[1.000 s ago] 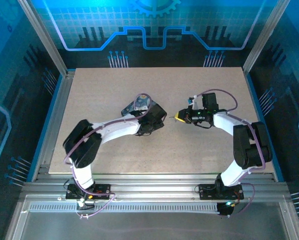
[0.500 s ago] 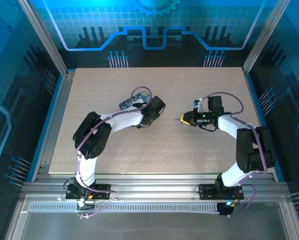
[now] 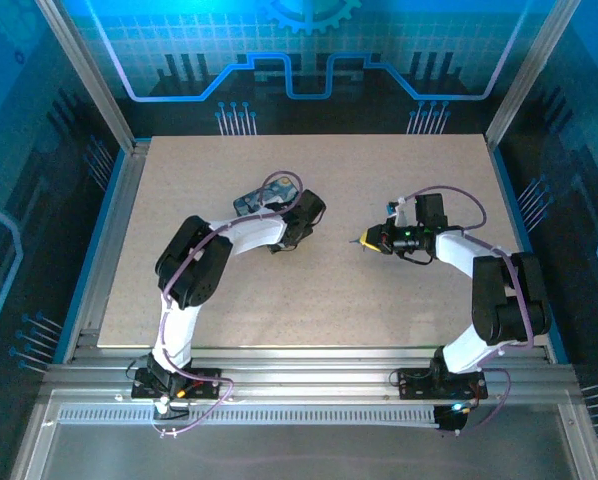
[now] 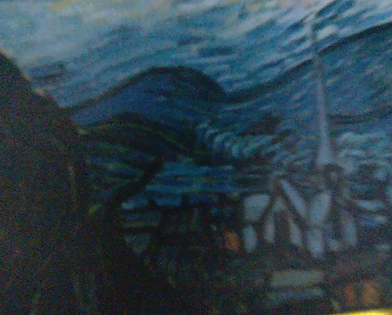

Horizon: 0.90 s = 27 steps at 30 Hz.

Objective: Unlock a padlock with a key

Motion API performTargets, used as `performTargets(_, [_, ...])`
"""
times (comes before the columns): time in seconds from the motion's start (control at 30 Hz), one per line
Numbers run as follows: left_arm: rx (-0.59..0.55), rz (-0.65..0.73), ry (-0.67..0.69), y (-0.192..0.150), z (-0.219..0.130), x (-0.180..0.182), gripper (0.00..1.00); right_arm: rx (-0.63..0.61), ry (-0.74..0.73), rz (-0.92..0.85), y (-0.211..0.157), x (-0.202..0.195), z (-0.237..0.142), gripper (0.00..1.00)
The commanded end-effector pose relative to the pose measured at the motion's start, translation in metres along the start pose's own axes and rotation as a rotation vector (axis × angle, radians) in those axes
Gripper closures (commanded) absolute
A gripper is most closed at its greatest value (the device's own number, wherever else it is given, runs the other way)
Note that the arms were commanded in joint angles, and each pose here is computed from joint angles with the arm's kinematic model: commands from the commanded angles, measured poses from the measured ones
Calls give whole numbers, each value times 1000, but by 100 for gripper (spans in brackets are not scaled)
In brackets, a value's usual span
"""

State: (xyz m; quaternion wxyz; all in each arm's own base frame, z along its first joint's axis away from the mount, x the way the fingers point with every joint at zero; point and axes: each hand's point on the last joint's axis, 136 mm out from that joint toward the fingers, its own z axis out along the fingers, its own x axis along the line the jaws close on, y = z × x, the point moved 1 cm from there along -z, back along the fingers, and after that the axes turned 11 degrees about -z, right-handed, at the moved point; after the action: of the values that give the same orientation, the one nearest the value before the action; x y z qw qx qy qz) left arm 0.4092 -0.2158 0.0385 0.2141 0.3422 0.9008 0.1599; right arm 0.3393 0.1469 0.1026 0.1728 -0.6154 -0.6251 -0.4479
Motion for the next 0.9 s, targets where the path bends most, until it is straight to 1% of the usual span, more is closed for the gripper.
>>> performTargets(0.0, [9,37,0,1,6,-5,24,-6,25,-14,0,8,-3,100])
performTargets(0.13, [25,43,-2,-1,13,-5,29,-4,31,-16,-1,10,-3,100])
performTargets(0.23, [30,51,-5,-1,15,-5,34,-1,32,-17,-2,10,-3,100])
performTargets(0.4, [28,75,-7,0,15,-4,38,3,31,-13,-5,8,-2,100])
performTargets(0.47, [28,88,-19,1,14,-5,50,4,30,-11,-6,8,-2,100])
performTargets(0.73, [22,134,-53,5,3,-9,52,16,34,-12,-10,9,0,100])
performTargets(0.8, [38,145,-82,5,-2,-12,61,21,37,-15,-11,11,1,100])
performTargets(0.87, [47,158,-107,6,-8,-16,63,25,36,-17,-12,12,3,100])
